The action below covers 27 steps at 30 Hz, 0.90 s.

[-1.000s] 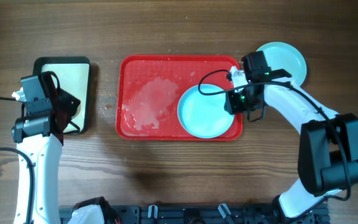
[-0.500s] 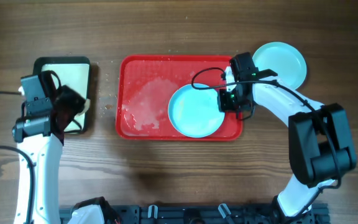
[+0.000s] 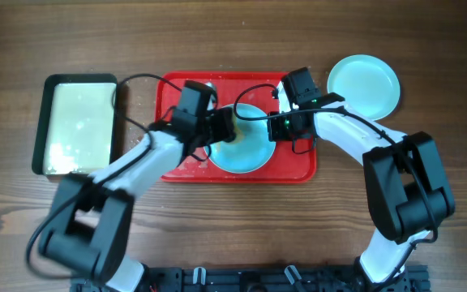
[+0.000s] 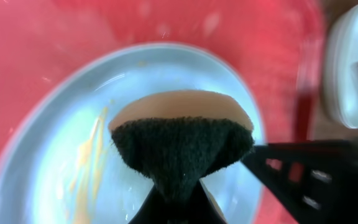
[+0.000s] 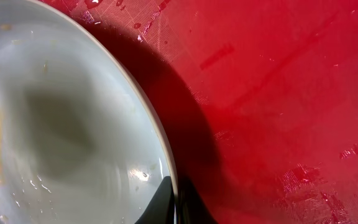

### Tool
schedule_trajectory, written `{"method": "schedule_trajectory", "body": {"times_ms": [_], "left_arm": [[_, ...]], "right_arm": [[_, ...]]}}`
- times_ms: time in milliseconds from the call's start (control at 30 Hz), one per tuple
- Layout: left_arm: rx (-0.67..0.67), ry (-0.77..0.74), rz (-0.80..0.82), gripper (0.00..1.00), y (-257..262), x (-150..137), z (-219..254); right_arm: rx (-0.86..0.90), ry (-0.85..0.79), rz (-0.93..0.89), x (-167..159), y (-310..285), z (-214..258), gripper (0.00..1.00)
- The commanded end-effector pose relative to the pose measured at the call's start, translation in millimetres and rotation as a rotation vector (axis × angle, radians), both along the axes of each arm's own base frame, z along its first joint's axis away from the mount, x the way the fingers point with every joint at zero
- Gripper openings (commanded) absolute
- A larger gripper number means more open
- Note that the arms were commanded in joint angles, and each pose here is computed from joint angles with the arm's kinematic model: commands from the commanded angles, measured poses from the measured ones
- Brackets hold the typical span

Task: Clean dirty plates on tray and stack at the side
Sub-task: 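Scrub the remaining light-blue plate with the sponge in the left gripper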

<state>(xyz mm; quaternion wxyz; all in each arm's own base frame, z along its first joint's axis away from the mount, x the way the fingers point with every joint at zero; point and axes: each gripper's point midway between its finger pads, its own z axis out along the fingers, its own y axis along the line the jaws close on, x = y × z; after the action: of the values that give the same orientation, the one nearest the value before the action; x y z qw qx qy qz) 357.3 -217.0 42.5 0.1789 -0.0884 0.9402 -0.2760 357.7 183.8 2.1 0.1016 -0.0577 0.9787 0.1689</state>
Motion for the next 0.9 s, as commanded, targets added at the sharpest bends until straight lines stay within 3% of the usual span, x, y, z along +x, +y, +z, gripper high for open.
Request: {"method": "schedule_trajectory", "body": {"times_ms": [0,167,267,300,400,533,567,767,867], "left_arm": [[0.037,0.114,0.016,0.04,-4.8,-13.8,-44.8],[0.301,0.139,0.158,0.04,52.9,-16.8,-65.6],[0.602,0.091,0.359,0.04,139.5,-16.0,-37.8],[0.635,0.062,0.384,0.04,151.4,-13.1,-26.3],[0.551,-0.025,0.405,0.04,147.7,0.4,5.3],[0.108,-0.051,0.195,0.04,60.7,14.5,27.3],[0.057,-0.046,0.158,0.04,47.4,14.6,26.8],[0.051,0.028,0.017,0.04,-7.1,-1.1,-33.9],[0.141,0.033,0.084,0.04,13.3,9.7,-66.3]], "right_arm": [[-0.057,0.02,-0.021,-0.1,-9.1,-14.9,0.04],[-0.068,0.025,-0.018,-1.6,-10.9,-15.7,0.04],[-0.106,0.032,-0.025,-4.0,-17.9,-18.0,0.04],[-0.106,0.032,-0.026,-3.9,-17.9,-18.0,0.04],[-0.106,0.033,-0.026,-4.1,-17.9,-18.0,0.04],[-0.091,0.037,-0.023,-4.7,-15.1,-17.4,0.05],[-0.09,0.035,-0.024,-4.2,-14.9,-17.3,0.04],[-0.089,0.031,-0.023,-3.3,-14.7,-17.1,0.04],[-0.091,0.036,-0.022,-4.6,-15.2,-17.4,0.04]]}}
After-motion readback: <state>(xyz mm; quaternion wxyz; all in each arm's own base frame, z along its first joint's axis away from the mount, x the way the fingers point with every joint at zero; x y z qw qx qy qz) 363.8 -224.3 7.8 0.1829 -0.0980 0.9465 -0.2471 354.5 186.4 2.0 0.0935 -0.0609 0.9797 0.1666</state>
